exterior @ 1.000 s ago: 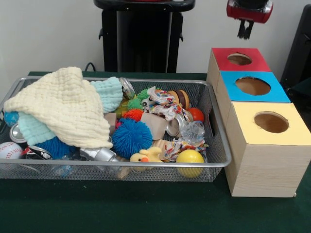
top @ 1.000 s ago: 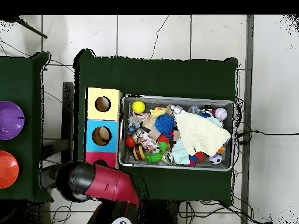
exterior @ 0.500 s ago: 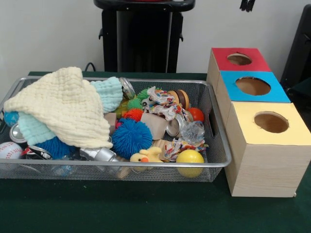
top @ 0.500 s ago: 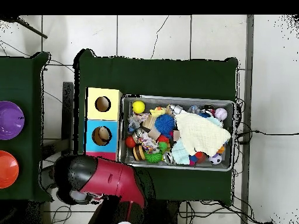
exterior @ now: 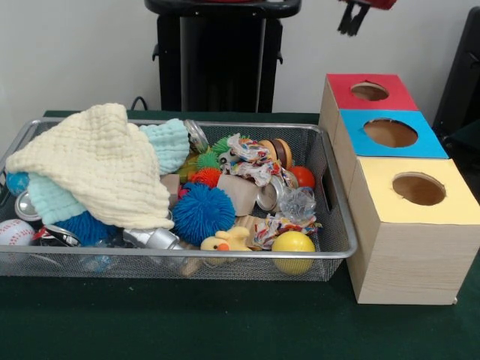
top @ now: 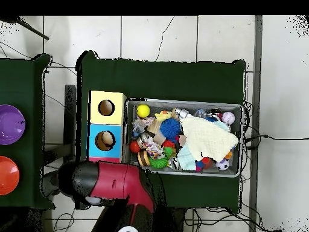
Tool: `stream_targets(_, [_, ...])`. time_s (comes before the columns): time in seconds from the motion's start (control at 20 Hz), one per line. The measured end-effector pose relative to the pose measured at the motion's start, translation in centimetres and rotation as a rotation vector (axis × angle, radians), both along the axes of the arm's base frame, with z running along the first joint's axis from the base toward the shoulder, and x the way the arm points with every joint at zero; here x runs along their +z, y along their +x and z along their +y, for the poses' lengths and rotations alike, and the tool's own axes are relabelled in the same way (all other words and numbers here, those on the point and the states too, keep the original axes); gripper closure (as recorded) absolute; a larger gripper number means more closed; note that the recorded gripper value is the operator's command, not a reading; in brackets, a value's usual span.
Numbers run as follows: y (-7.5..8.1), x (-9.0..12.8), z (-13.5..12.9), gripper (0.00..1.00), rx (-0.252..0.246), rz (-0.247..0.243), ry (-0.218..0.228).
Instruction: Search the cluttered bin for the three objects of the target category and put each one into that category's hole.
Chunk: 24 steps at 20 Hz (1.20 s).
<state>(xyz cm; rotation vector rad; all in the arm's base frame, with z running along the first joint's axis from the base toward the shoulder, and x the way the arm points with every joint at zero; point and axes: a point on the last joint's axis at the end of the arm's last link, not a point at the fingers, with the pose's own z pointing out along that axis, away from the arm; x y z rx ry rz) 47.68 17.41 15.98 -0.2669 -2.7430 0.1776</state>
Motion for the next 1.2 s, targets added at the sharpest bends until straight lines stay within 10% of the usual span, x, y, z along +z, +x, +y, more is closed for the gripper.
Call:
stream_targets(0.3, [4.2,-3.1,-6.6,1.0,0.059,-0.272,-0.082])
stream_targets(0.5, [6.0,-4.8,-10.6,1.0,0.055,-0.358,-0.101])
stream_targets(1.2, [5.9,-11.2,-19.3,1.0,0.075,-0.332,-0.052])
